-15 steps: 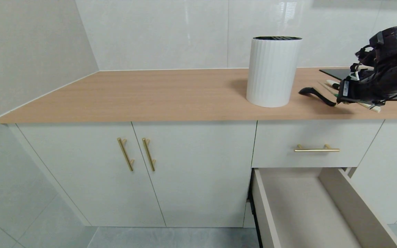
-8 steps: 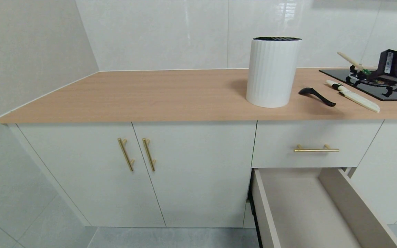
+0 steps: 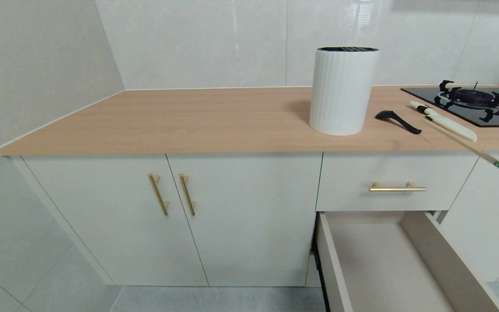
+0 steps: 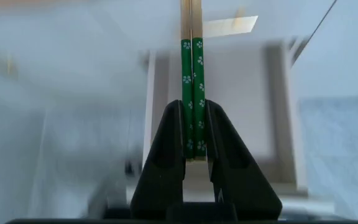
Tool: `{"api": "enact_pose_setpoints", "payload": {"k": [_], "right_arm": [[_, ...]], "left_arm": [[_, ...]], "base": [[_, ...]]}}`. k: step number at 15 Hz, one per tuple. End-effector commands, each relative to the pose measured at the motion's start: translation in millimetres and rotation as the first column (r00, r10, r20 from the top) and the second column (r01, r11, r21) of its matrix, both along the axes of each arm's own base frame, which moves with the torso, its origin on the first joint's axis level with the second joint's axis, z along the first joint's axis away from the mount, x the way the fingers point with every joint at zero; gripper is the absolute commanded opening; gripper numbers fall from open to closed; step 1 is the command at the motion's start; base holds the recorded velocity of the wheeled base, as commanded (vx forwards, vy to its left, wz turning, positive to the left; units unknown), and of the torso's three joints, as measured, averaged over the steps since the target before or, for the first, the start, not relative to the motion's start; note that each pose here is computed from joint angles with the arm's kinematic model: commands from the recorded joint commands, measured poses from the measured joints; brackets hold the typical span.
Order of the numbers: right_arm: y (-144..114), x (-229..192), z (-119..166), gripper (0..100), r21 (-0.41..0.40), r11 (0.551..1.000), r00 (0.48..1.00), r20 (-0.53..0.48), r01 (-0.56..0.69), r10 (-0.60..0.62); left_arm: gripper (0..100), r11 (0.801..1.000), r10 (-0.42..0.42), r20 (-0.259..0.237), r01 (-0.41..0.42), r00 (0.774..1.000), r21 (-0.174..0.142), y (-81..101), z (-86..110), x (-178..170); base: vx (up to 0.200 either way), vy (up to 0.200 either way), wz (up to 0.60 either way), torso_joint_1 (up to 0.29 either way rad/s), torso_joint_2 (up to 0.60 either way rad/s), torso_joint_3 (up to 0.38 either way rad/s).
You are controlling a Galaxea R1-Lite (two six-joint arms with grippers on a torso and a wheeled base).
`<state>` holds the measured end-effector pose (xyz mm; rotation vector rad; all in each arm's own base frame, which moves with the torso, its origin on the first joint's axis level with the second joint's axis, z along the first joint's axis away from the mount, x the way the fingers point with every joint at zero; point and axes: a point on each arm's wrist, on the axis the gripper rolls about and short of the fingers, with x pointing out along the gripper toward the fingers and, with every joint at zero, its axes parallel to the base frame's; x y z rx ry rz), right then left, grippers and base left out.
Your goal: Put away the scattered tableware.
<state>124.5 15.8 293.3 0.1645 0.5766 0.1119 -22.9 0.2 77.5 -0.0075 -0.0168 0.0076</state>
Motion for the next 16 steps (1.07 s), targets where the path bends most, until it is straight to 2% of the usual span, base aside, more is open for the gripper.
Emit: {"api": "enact_pose_setpoints", "payload": {"k": [1,4,6,8,10,13,15,16], "right_arm": [[1,-48,-40,0,-0.063,0.989,0.990,-0.041,-0.134,0.132],[3,-54,-67,0,-0.080,0.980,0.976,-0.131,-0.185,0.173],[5,-44,-89,0,-0.087,0.977,0.952,-0.257,-0.197,0.169],[12,-19,-115,0,-0.095,0.973,0.879,-0.452,-0.212,0.148],[18,5,-135,0,-0.089,0.970,0.810,-0.570,-0.227,0.137],[29,52,-165,0,-0.087,0.972,0.747,-0.655,-0.220,0.110],[35,75,-178,0,-0.073,0.983,0.750,-0.657,-0.171,0.082],[41,101,-192,0,-0.064,0.988,0.770,-0.635,-0.140,0.068]], "left_arm": [[100,1.000,0.000,0.000,0.000,1.000,0.000,0.0,0.0,0],[100,1.000,0.000,0.000,0.000,1.000,0.000,0.0,0.0,0],[100,1.000,0.000,0.000,0.000,1.000,0.000,0.0,0.0,0],[100,1.000,0.000,0.000,0.000,1.000,0.000,0.0,0.0,0],[100,1.000,0.000,0.000,0.000,1.000,0.000,0.0,0.0,0],[100,1.000,0.000,0.000,0.000,1.000,0.000,0.0,0.0,0],[100,1.000,0.000,0.000,0.000,1.000,0.000,0.0,0.0,0],[100,1.000,0.000,0.000,0.000,1.000,0.000,0.0,0.0,0]], "base": [[0.000,0.000,0.00,0.000,0.00,0.000],[0.000,0.000,0.00,0.000,0.00,0.000],[0.000,0.000,0.00,0.000,0.00,0.000],[0.000,0.000,0.00,0.000,0.00,0.000],[0.000,0.000,0.00,0.000,0.00,0.000],[0.000,0.000,0.00,0.000,0.00,0.000],[0.000,0.000,0.00,0.000,0.00,0.000],[0.000,0.000,0.00,0.000,0.00,0.000]]}}
